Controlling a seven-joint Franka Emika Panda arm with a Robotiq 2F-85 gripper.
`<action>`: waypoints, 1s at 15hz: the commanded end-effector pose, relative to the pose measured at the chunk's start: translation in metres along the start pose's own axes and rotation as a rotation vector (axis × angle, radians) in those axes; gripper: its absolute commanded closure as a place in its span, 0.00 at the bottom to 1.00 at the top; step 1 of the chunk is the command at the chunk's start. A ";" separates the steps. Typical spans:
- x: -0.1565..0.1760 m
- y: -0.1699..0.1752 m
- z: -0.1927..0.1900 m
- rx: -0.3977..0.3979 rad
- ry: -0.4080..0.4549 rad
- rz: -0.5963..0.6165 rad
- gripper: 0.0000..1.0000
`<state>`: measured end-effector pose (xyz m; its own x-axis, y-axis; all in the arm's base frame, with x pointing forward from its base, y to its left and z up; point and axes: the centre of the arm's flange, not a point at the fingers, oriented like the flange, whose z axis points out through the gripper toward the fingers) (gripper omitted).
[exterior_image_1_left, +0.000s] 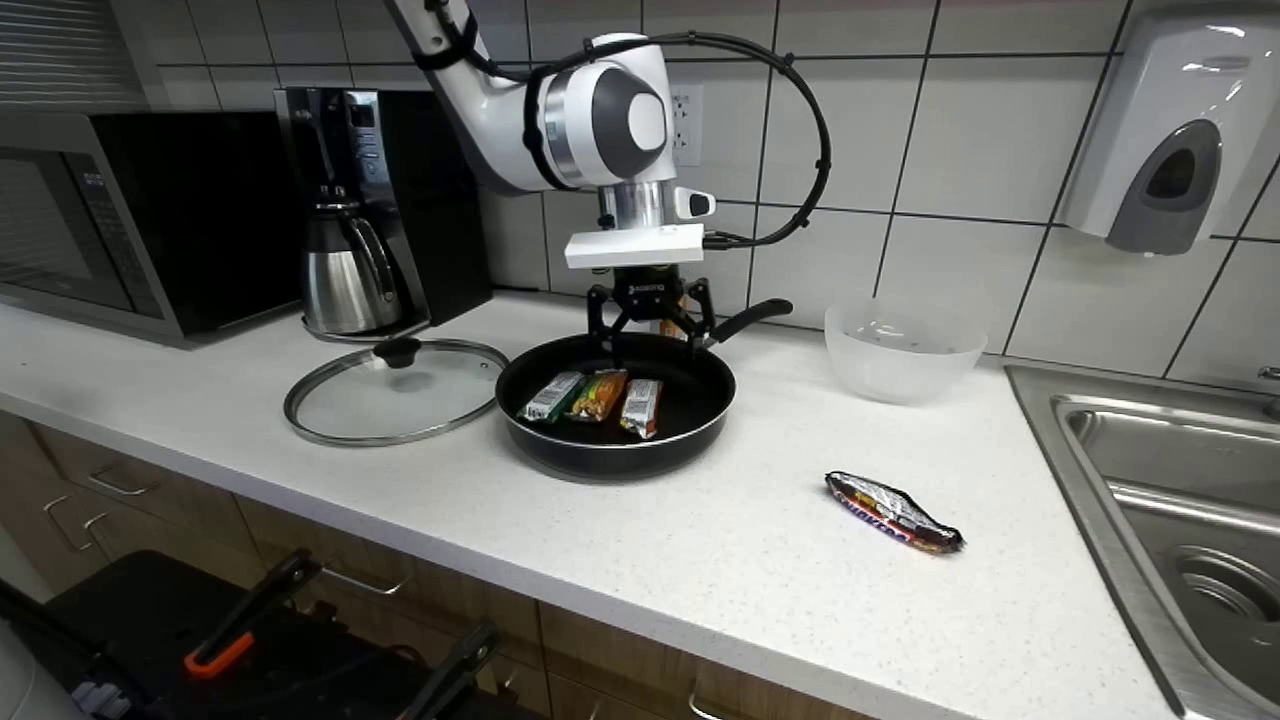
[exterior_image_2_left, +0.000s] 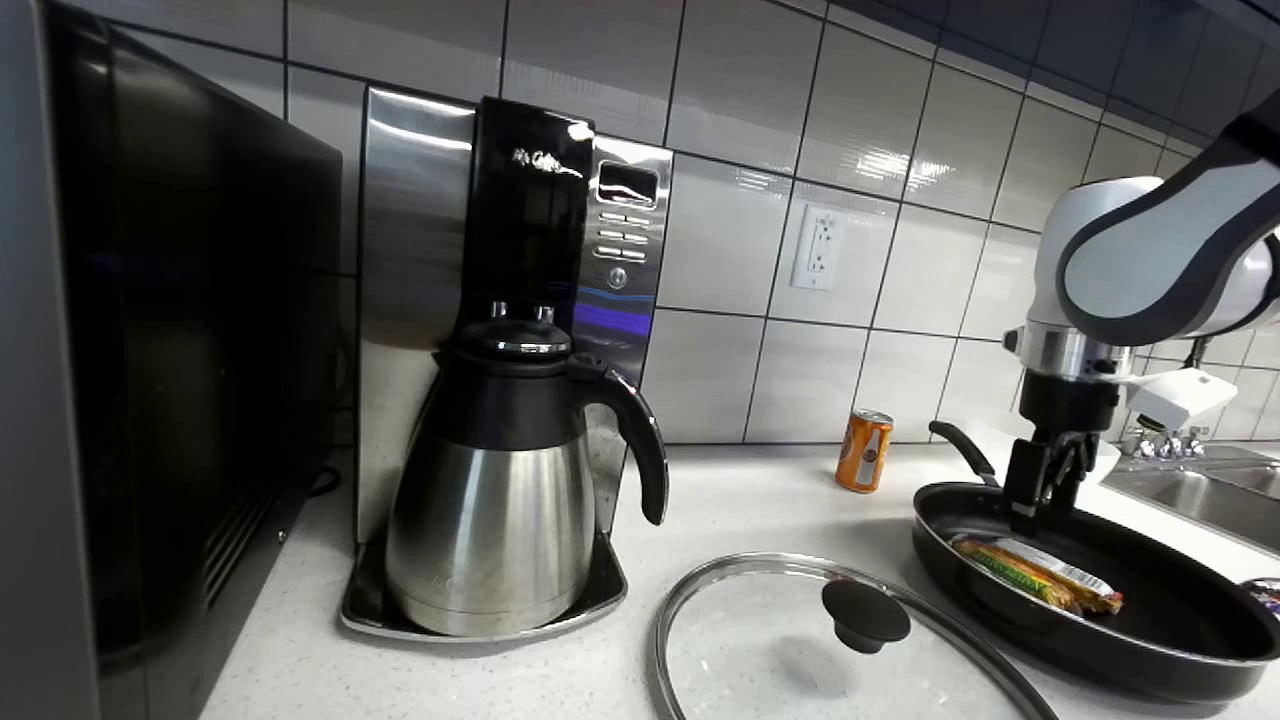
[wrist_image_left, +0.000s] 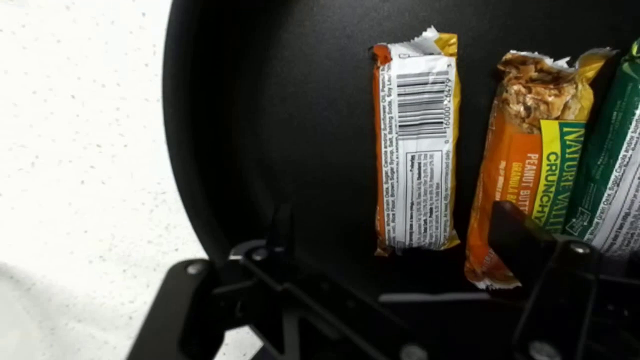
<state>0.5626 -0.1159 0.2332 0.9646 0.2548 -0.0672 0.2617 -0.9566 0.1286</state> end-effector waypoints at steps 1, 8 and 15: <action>-0.023 0.012 -0.025 0.008 0.004 -0.007 0.00; -0.063 0.051 -0.038 -0.003 0.013 0.046 0.00; -0.116 0.097 -0.033 0.001 0.000 0.044 0.00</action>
<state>0.5013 -0.2149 0.2754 0.9810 0.1849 -0.0591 0.1917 -0.9706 0.1455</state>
